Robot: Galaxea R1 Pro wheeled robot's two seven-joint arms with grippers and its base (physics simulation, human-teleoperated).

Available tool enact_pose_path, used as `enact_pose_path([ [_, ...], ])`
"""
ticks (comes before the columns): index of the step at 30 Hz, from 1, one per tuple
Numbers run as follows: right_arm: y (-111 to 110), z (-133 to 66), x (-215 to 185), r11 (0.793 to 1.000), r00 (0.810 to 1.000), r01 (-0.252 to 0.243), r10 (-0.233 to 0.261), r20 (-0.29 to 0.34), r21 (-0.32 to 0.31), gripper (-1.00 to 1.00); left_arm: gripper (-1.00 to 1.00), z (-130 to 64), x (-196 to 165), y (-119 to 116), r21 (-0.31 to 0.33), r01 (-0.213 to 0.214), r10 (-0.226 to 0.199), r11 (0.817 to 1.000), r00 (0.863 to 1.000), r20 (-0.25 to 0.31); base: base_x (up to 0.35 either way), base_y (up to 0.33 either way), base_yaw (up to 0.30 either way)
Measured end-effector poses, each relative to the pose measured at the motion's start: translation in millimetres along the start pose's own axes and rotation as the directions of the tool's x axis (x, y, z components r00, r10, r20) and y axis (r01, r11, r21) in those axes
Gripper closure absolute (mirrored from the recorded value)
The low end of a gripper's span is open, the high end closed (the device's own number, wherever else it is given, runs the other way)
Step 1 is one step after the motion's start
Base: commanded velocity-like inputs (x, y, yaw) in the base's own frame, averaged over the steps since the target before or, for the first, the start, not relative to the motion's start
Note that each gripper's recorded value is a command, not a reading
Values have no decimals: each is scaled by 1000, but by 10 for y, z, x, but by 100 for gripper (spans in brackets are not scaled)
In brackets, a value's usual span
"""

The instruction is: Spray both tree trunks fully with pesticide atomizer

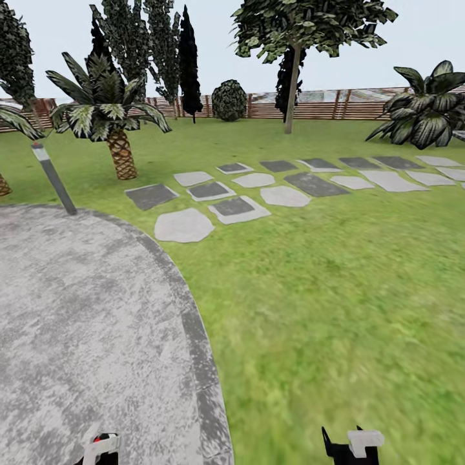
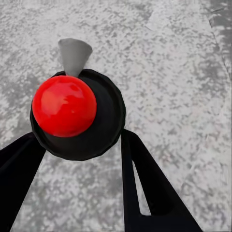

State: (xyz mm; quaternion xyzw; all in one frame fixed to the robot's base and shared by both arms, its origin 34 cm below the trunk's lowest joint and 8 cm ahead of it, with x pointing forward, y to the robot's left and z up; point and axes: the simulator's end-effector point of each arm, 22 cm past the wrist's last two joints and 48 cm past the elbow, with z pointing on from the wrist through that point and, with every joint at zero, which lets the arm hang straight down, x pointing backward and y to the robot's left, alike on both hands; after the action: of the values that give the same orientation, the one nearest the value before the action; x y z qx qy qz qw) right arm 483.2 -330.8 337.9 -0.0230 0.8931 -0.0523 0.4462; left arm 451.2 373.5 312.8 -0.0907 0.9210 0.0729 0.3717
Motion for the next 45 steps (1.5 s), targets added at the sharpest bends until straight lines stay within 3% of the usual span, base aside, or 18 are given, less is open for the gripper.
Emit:
enact_pose_path([
  [45, -7, 1, -1, 1000, 1000, 0, 0, 0, 3, -100, 100, 3, -2, 8, -3, 6, -6, 1000, 1000, -1, 310, 159, 0],
])
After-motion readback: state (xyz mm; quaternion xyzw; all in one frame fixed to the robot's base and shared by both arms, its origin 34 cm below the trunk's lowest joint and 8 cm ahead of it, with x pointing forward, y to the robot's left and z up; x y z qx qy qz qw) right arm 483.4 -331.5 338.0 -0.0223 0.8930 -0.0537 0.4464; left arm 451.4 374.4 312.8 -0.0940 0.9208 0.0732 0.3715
